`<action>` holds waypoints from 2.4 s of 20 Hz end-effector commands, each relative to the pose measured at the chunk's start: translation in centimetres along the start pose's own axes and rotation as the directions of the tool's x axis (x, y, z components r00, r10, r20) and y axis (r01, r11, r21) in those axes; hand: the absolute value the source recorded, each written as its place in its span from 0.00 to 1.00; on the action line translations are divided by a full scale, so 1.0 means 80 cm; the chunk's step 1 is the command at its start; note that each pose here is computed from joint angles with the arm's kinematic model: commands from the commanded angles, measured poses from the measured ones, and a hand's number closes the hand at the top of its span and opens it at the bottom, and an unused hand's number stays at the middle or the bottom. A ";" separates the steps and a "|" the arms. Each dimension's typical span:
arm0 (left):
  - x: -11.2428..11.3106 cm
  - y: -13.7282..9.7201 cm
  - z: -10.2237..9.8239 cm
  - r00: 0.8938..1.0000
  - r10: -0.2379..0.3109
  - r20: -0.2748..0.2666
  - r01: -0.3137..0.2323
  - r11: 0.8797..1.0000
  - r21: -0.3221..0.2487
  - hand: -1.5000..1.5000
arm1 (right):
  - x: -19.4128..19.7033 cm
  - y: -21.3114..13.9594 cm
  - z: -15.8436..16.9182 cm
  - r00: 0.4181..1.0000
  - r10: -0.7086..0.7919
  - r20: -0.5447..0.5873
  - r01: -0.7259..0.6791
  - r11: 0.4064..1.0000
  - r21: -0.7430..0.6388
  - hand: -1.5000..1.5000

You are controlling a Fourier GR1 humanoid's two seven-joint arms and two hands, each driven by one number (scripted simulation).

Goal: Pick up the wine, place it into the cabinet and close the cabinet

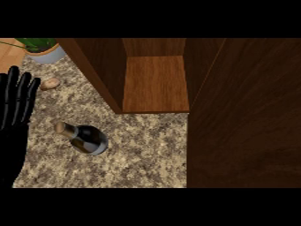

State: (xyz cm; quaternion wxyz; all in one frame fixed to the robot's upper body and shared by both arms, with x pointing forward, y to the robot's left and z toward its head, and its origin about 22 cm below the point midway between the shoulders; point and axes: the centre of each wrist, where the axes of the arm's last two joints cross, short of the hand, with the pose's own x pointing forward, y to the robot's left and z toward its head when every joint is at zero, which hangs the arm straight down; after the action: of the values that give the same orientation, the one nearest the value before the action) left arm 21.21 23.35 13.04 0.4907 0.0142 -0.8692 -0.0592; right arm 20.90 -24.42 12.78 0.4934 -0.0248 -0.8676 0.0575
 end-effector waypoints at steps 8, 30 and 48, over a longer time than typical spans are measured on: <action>-0.036 -0.071 -0.060 0.948 0.166 -0.273 -0.140 0.984 0.110 0.00 | 0.018 0.040 0.044 0.972 -0.203 -0.118 0.229 0.932 0.280 0.00; 0.099 -0.190 -0.081 0.928 0.222 -0.298 -0.187 0.972 0.140 0.00 | 0.150 0.024 0.088 0.965 -0.213 -0.155 0.251 0.923 0.291 0.00; 0.140 -0.176 -0.073 0.937 0.176 -0.303 -0.105 0.966 0.237 0.00 | 0.166 0.028 0.079 0.967 -0.206 -0.148 0.241 0.930 0.277 0.00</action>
State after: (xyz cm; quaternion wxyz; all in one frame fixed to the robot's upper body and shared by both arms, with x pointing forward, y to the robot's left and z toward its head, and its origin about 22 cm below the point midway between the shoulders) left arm 20.55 6.54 23.05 0.6088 0.0056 -0.7909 0.0619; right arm 12.49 -20.78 17.18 0.5745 0.1287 -0.7978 0.1302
